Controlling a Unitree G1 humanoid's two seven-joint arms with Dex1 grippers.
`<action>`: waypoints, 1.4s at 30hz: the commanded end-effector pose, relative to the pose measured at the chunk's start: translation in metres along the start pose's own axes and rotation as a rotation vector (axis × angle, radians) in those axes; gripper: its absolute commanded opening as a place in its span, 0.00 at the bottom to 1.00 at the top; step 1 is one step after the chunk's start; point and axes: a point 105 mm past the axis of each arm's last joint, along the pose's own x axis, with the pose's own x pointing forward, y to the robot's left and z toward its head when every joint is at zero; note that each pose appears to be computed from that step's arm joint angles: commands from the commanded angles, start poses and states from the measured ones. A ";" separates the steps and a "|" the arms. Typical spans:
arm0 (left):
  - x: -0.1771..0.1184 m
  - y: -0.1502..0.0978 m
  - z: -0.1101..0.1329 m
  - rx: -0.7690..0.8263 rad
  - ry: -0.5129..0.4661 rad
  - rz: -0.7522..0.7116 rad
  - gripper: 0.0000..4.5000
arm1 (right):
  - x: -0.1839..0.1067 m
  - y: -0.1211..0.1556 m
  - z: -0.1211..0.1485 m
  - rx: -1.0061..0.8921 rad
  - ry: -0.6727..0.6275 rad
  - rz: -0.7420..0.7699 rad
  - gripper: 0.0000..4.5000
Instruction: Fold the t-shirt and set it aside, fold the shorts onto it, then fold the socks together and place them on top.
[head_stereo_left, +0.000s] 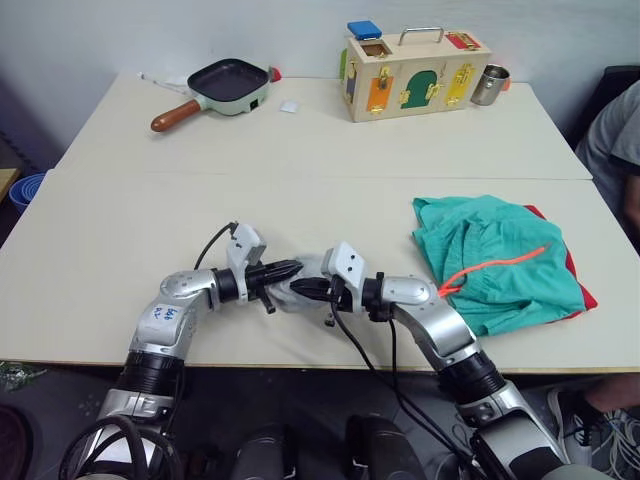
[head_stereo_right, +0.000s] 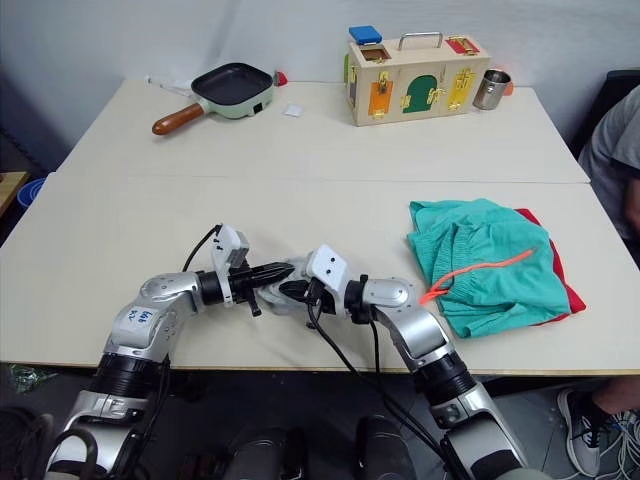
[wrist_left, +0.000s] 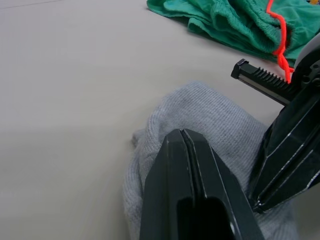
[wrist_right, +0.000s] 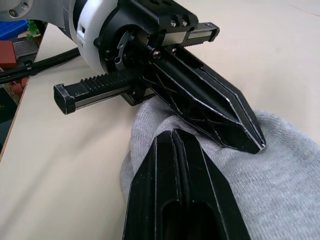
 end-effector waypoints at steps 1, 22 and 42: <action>-0.008 0.001 -0.025 -0.002 0.066 0.025 0.00 | -0.022 -0.012 -0.005 -0.001 -0.036 -0.045 0.01; -0.010 -0.006 -0.015 0.073 0.022 -0.025 0.00 | -0.028 -0.050 -0.022 0.112 0.048 -0.205 0.01; -0.011 -0.010 -0.011 0.168 -0.011 -0.065 0.00 | -0.025 -0.024 -0.005 0.866 0.237 0.053 0.99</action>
